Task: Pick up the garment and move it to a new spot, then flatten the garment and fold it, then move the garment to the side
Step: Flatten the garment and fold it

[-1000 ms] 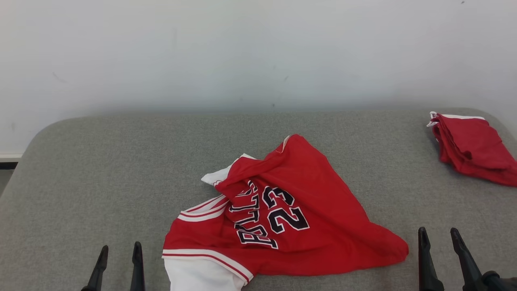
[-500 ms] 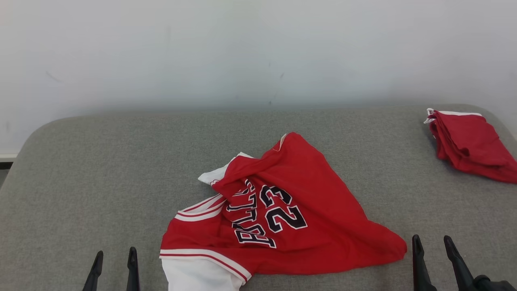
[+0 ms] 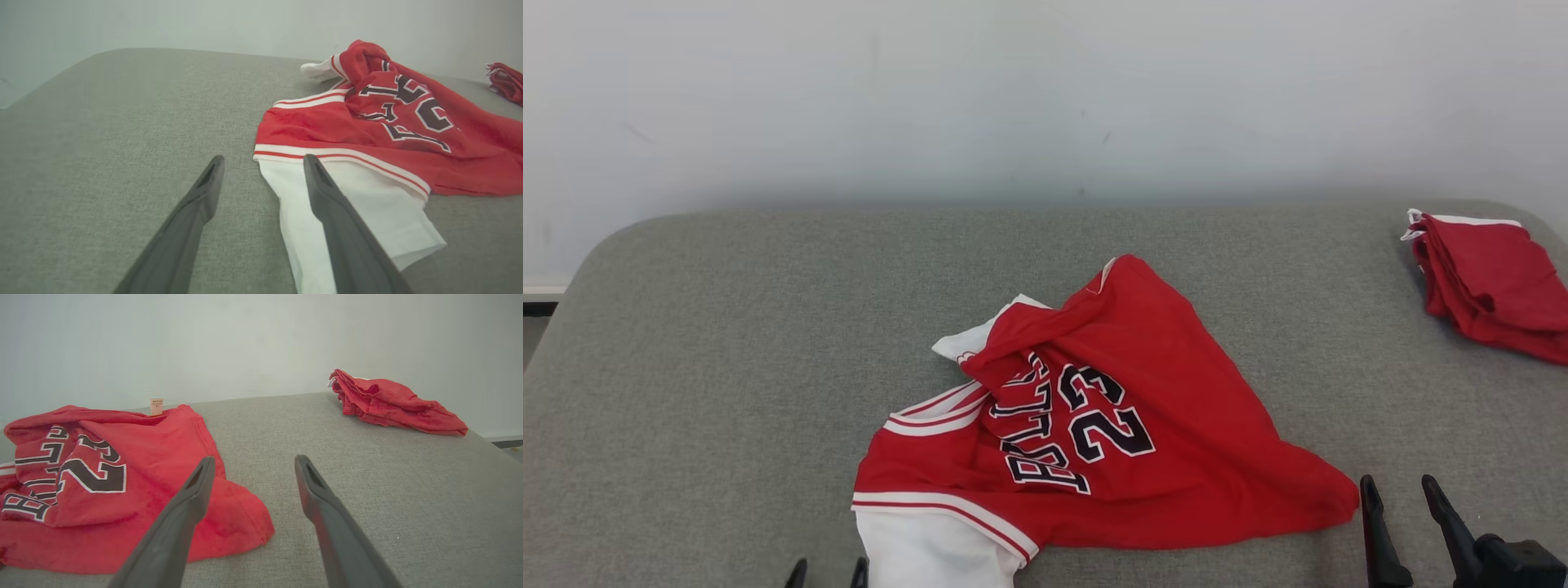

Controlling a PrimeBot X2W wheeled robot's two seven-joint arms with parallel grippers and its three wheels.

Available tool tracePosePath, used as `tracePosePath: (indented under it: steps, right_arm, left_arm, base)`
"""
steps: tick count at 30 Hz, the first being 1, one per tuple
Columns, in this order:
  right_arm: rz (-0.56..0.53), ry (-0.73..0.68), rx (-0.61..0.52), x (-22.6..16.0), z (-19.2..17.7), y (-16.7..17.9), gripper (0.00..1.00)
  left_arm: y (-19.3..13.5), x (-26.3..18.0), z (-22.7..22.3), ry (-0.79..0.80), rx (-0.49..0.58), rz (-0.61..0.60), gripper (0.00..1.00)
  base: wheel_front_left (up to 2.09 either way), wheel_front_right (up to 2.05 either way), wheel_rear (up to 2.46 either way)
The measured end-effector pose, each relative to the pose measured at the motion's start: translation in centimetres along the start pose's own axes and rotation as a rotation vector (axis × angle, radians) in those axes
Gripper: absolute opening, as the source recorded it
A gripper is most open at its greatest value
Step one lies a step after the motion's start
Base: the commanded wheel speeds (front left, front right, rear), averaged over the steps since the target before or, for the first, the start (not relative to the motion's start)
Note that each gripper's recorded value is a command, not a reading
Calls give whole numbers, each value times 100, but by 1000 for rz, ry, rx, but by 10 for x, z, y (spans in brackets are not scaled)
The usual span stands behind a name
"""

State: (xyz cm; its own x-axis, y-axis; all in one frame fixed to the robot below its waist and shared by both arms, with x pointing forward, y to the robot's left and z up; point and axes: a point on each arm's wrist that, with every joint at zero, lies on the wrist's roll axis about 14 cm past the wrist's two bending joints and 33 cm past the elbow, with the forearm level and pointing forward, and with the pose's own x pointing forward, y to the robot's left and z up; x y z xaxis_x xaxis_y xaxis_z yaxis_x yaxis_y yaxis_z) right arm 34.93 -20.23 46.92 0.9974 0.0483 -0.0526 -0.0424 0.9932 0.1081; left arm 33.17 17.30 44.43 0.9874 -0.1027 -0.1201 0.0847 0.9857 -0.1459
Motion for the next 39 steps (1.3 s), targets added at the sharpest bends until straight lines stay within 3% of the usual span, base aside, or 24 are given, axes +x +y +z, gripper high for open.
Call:
tracePosePath:
  steps: [14, 24, 25, 26, 27, 28, 34, 39]
  right_arm:
    - [11, 228, -27, 20, -64, -9, 100]
    - [30, 341, -22, 23, -94, -4, 100]
    - [35, 352, -20, 23, -97, -2, 86]
    - [38, 355, -15, 23, -98, -1, 43]
    - [39, 359, -13, 24, -99, 0, 16]
    - [42, 360, -11, 25, -99, 1, 0]
    - [63, 351, 11, 27, -95, 10, 0]
    - [96, 275, 52, 33, -75, 24, 0]
  left_arm:
    - [-28, -16, -83, 272, -62, -75, 100]
    - [-31, -15, -98, 327, -97, -77, 100]
    - [-33, -15, -99, 330, -101, -79, 100]
    - [-34, -15, -100, 334, -105, -82, 64]
    - [-35, -15, -101, 337, -110, -84, 32]
    - [-36, -15, -102, 341, -112, -86, 0]
    - [-45, -14, -98, 330, -133, -111, 0]
    - [-48, -1, -66, 220, -159, -120, 0]
  base:
    - [0, 0, 0]
    - [0, 0, 0]
    - [0, 0, 0]
    - [0, 0, 0]
    - [0, 0, 0]
    - [0, 0, 0]
    - [0, 0, 0]
    - [0, 0, 0]
